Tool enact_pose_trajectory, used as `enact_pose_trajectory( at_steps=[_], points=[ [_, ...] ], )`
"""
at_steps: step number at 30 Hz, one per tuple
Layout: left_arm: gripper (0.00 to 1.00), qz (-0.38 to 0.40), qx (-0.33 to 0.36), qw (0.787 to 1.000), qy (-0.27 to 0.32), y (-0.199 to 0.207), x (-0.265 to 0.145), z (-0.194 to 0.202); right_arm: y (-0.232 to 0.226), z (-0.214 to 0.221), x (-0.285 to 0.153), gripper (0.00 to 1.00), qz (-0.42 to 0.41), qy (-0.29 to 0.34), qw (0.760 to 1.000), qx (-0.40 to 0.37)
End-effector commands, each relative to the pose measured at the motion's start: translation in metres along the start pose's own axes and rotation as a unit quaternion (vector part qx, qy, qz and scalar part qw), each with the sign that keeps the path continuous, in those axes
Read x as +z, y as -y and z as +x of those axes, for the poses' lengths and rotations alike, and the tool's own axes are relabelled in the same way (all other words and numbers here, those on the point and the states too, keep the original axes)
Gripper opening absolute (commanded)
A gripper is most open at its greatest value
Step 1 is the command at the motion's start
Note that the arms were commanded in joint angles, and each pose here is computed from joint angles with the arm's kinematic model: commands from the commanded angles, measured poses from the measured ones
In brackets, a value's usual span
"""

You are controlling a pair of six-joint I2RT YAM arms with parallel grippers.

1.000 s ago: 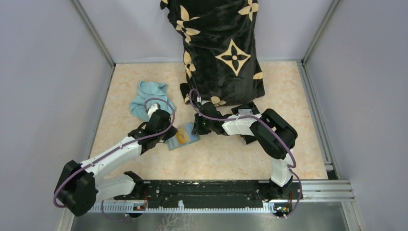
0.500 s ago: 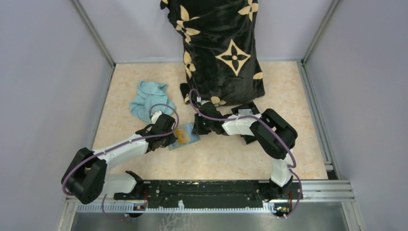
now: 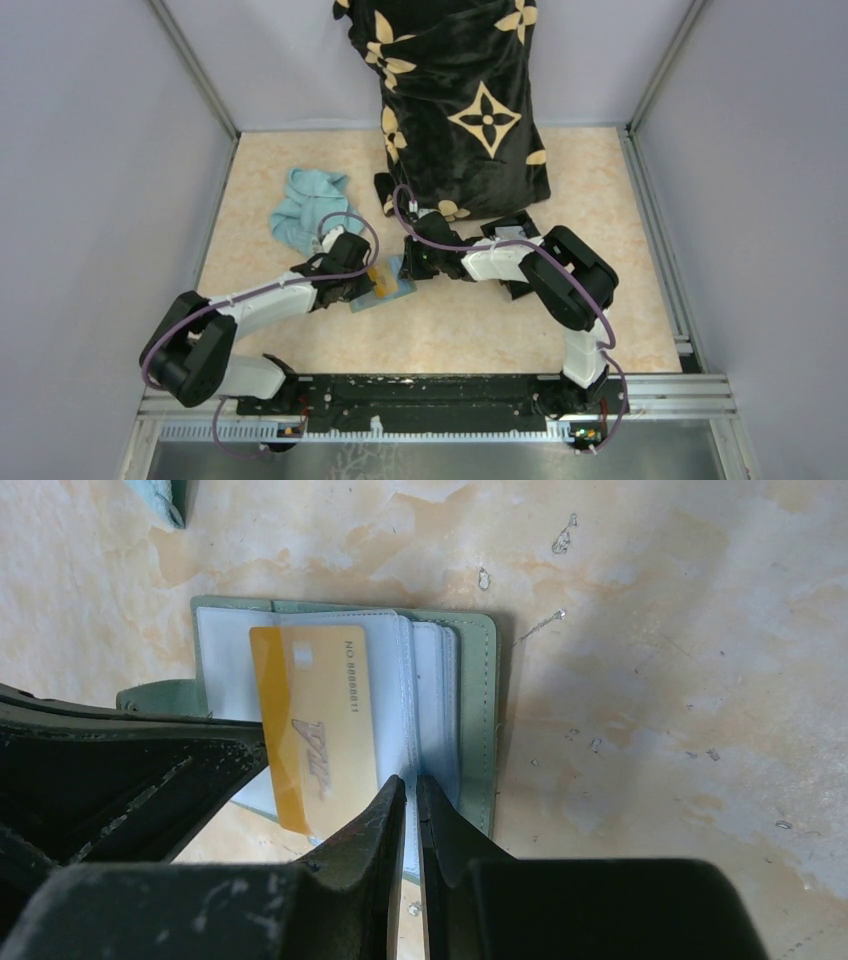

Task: Put the credit cards into the card holder
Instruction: Insert the credit card into the card holder.

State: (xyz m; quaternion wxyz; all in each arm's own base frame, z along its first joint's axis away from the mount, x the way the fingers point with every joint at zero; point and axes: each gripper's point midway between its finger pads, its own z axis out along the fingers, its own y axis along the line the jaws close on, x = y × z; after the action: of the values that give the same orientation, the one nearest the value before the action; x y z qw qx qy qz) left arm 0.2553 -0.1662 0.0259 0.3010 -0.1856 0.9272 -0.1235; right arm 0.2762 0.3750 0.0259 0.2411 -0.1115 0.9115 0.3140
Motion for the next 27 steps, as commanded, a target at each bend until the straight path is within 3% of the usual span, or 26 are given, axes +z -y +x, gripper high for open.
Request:
enact_pose_trajectory(
  at_steps=[1, 22, 27],
  points=[
    [0.00, 0.016, 0.010, 1.000, -0.007, 0.015, 0.004, -0.001, 0.041, 0.035, 0.012, 0.11, 0.074, -0.045, 0.996, -0.016],
    [0.00, 0.028, 0.019, 0.999, -0.017, 0.037, 0.011, 0.002, 0.037, 0.029, 0.008, 0.11, 0.070, -0.041, 0.996, -0.021],
    [0.00, 0.019, 0.019, 1.000, -0.010, 0.031, 0.004, -0.001, 0.030, 0.019, 0.003, 0.17, 0.064, -0.031, 0.997, -0.033]
  ],
)
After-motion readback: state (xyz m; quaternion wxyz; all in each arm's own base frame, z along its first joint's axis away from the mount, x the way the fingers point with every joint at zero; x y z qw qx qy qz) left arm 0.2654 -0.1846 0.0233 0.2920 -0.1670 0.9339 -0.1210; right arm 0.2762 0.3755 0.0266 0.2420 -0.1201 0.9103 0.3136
